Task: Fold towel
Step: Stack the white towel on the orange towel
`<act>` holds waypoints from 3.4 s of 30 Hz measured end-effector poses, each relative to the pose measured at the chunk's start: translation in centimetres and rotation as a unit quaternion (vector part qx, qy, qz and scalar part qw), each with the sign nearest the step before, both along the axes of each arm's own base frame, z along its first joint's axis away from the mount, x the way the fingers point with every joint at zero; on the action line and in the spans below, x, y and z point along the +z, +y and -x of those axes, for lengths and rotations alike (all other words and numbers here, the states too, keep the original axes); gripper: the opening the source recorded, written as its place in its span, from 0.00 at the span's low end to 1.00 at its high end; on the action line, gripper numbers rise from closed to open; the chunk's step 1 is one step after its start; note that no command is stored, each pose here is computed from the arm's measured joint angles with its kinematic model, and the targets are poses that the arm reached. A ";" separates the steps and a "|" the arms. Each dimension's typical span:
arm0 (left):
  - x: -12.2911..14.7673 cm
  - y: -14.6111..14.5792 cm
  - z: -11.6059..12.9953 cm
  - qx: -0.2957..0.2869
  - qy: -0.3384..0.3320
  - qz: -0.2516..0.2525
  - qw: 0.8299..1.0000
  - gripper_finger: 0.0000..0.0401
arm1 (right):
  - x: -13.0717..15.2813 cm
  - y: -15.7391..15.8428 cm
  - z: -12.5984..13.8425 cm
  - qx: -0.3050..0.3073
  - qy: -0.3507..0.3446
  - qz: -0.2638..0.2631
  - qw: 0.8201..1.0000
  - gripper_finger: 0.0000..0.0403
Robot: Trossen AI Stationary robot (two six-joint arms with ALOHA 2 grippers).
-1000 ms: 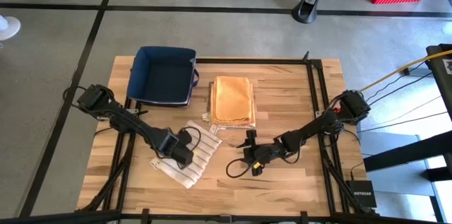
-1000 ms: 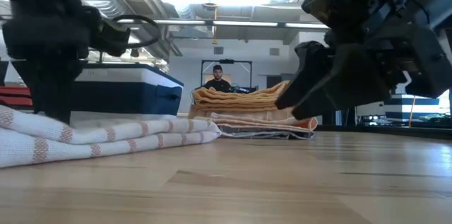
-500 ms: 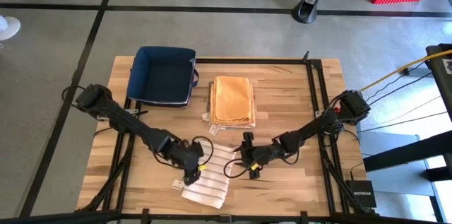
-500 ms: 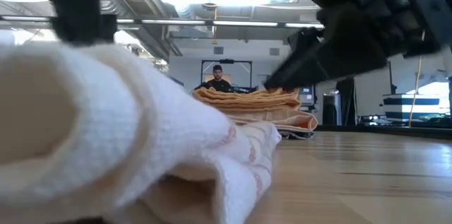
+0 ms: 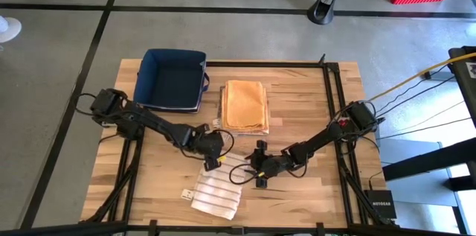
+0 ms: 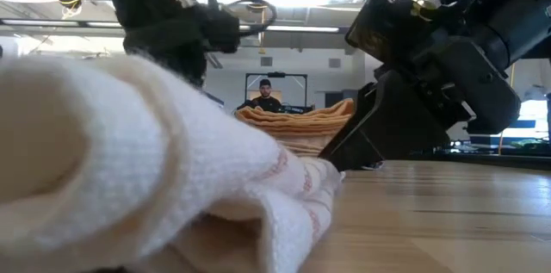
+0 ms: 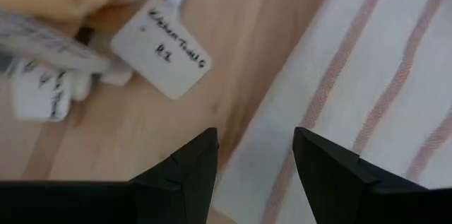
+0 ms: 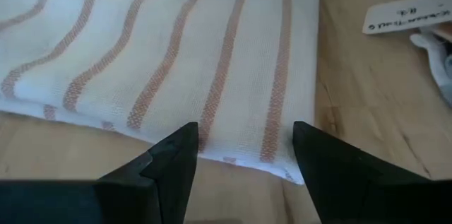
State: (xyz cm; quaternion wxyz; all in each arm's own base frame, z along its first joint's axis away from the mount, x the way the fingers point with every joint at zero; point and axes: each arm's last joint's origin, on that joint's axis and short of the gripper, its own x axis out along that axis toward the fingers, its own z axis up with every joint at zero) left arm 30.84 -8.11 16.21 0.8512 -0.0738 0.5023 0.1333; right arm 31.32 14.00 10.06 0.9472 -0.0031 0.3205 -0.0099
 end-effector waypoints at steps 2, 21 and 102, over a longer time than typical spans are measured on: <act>-0.5 0.4 0.0 -0.029 0.008 0.011 0.999 0.44 | 0.0 0.0 0.0 0.003 -0.002 0.002 1.000 0.58; -3.5 1.3 0.5 -0.097 0.022 0.112 0.989 0.16 | 3.7 0.0 -0.7 -0.038 -0.037 -0.053 0.997 0.58; 19.6 9.5 -3.5 -0.117 -0.040 -0.074 0.990 0.05 | 23.3 -14.4 3.4 -0.105 0.019 0.077 0.991 0.03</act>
